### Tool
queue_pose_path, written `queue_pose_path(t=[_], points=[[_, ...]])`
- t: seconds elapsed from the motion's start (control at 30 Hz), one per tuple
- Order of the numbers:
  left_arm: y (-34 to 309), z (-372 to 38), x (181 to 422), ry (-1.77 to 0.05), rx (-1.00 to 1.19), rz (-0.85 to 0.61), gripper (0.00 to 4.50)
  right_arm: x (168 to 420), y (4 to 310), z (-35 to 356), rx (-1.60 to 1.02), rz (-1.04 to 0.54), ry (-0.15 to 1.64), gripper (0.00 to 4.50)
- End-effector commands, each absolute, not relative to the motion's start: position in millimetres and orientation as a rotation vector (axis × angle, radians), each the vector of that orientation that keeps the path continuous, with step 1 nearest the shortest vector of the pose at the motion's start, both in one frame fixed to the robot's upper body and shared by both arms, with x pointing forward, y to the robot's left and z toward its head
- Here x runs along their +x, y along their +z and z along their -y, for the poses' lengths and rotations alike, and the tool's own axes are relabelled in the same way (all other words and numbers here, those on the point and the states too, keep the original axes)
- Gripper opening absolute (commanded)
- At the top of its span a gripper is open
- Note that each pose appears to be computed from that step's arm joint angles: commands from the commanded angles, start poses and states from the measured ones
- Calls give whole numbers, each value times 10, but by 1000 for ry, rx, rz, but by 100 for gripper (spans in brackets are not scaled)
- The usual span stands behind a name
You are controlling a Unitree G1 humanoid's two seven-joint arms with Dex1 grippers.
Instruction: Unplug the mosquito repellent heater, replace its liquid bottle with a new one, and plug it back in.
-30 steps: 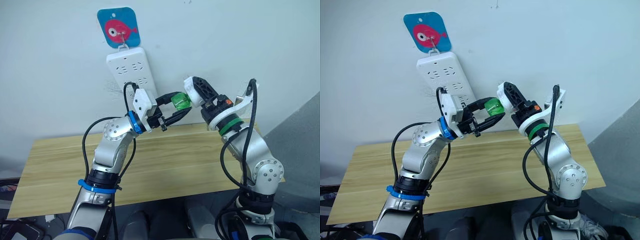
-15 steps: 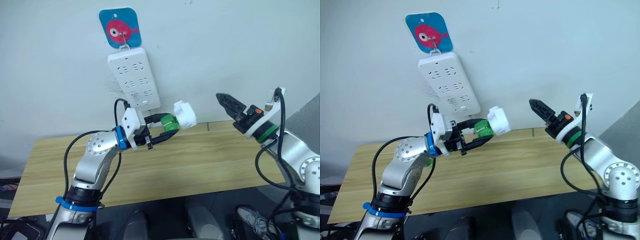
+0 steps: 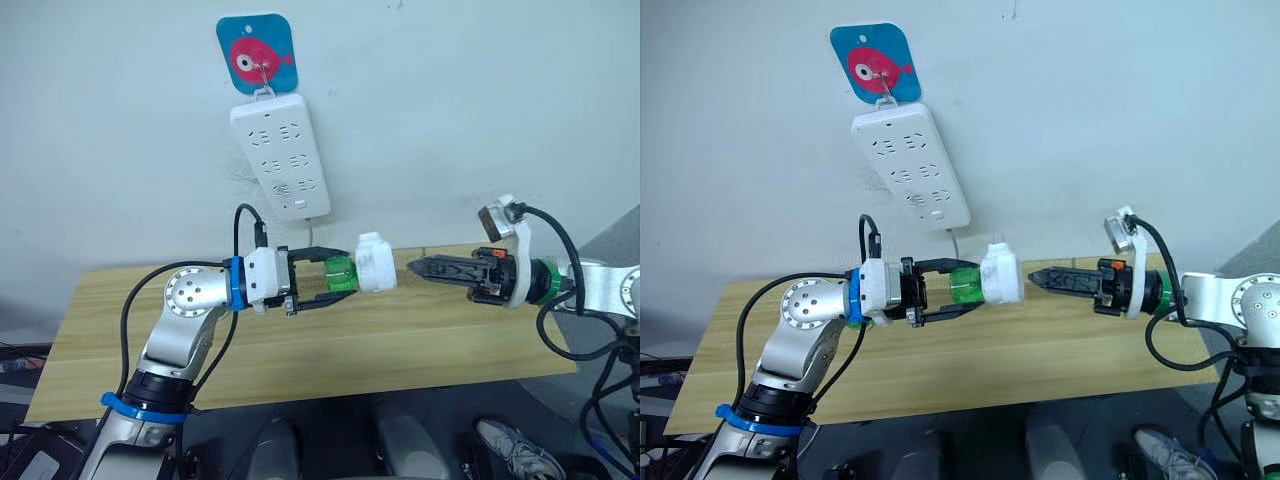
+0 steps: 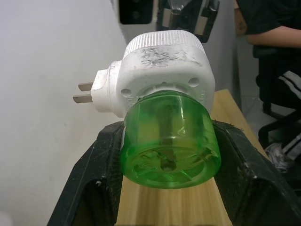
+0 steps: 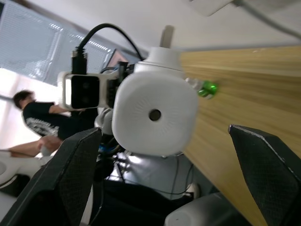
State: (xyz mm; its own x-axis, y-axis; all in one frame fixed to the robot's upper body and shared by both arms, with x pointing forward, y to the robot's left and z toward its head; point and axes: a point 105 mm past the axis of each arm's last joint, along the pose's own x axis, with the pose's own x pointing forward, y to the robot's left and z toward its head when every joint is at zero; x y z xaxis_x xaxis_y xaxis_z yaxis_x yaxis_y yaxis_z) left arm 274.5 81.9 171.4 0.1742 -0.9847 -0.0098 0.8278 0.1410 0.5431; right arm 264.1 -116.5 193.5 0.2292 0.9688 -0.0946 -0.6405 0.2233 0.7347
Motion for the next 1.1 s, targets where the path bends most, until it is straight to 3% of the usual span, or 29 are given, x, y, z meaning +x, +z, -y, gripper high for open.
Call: queue_pose_path(t=[0.03, 0.77, 0.87, 0.93, 1.1], points=[[1817, -791, 2689, -1393, 509, 452, 229, 2652, 1978, 1096, 635, -608, 1254, 450], [1818, -764, 2684, -1443, 534, 471, 229, 2541, 2029, 751, 678, -639, 1422, 450], [1814, -759, 2683, -1447, 540, 472, 229, 2542, 2036, 721, 691, -636, 1427, 391], [1811, -756, 2686, -1449, 542, 471, 229, 2532, 2035, 703, 693, -637, 1434, 323], [1814, -744, 2699, -1450, 541, 472, 229, 2523, 2044, 674, 703, -632, 1443, 305]])
